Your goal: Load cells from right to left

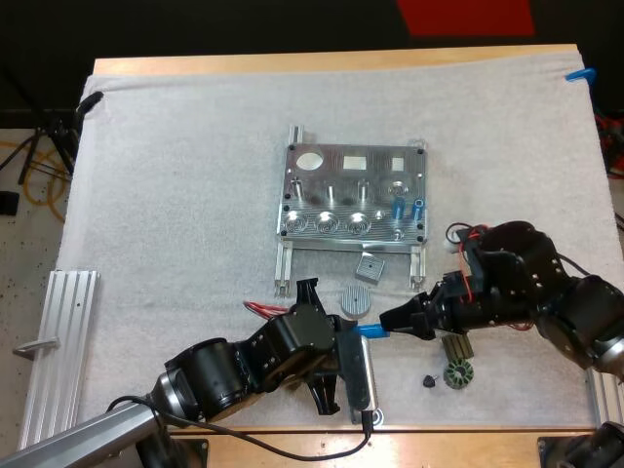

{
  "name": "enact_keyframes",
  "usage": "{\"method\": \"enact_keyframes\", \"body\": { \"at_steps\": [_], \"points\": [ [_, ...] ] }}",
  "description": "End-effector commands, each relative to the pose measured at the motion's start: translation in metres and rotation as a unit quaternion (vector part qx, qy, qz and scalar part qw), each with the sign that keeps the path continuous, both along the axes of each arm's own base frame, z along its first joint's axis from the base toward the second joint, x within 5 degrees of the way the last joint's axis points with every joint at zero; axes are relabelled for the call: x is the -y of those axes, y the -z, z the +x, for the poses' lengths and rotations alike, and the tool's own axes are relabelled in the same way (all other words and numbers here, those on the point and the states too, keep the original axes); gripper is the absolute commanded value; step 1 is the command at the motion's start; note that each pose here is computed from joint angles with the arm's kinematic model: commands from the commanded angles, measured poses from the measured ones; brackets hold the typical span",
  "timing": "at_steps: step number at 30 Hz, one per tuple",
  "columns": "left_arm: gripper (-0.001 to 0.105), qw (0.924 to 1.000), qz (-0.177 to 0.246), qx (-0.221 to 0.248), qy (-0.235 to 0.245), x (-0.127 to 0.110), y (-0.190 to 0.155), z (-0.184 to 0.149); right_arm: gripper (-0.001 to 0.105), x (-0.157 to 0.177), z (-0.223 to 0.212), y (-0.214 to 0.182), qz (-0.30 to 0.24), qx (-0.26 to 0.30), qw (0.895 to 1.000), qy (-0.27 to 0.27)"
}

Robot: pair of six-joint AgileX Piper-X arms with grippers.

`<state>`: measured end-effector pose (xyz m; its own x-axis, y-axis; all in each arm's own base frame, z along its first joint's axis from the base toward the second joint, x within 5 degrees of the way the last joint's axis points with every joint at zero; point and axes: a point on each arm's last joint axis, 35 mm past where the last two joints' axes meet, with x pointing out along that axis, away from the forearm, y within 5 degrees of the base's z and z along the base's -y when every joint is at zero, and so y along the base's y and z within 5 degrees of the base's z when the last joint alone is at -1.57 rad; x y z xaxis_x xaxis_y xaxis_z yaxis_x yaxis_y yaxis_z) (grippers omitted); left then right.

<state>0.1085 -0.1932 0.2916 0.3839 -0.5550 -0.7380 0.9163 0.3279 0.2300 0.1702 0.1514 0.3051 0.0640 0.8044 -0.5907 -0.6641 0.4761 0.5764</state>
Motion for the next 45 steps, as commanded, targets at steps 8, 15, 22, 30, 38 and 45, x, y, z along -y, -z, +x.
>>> {"method": "enact_keyframes", "body": {
  "at_steps": [8, 15, 22, 30, 38, 45],
  "points": [
    [0.0, 0.9998, -0.014, 0.014, -0.003, 0.0, -0.005, 0.001, 0.056, -0.014, -0.009, -0.004, 0.01, 0.019, 0.999, -0.029],
    [0.0, 0.9994, -0.02, 0.026, -0.011, 0.001, -0.006, 0.003, 0.056, -0.02, -0.013, -0.003, -0.013, 0.04, 0.999, -0.02],
    [0.0, 0.9993, -0.024, 0.028, -0.011, 0.002, -0.007, 0.003, 0.043, -0.02, -0.014, -0.003, -0.008, 0.036, 0.999, -0.026],
    [0.0, 0.9992, -0.026, 0.028, -0.012, 0.002, -0.008, 0.003, 0.035, -0.02, -0.014, -0.004, -0.004, 0.033, 0.999, -0.031],
    [0.0, 0.9992, -0.026, 0.028, -0.012, 0.002, -0.008, 0.003, 0.008, -0.02, -0.014, -0.004, -0.004, 0.033, 0.999, -0.031],
    [0.0, 0.9992, -0.026, 0.028, -0.012, 0.002, -0.008, 0.003, 0.002, -0.02, -0.014, -0.004, -0.003, 0.033, 0.999, -0.033]
  ]
}}
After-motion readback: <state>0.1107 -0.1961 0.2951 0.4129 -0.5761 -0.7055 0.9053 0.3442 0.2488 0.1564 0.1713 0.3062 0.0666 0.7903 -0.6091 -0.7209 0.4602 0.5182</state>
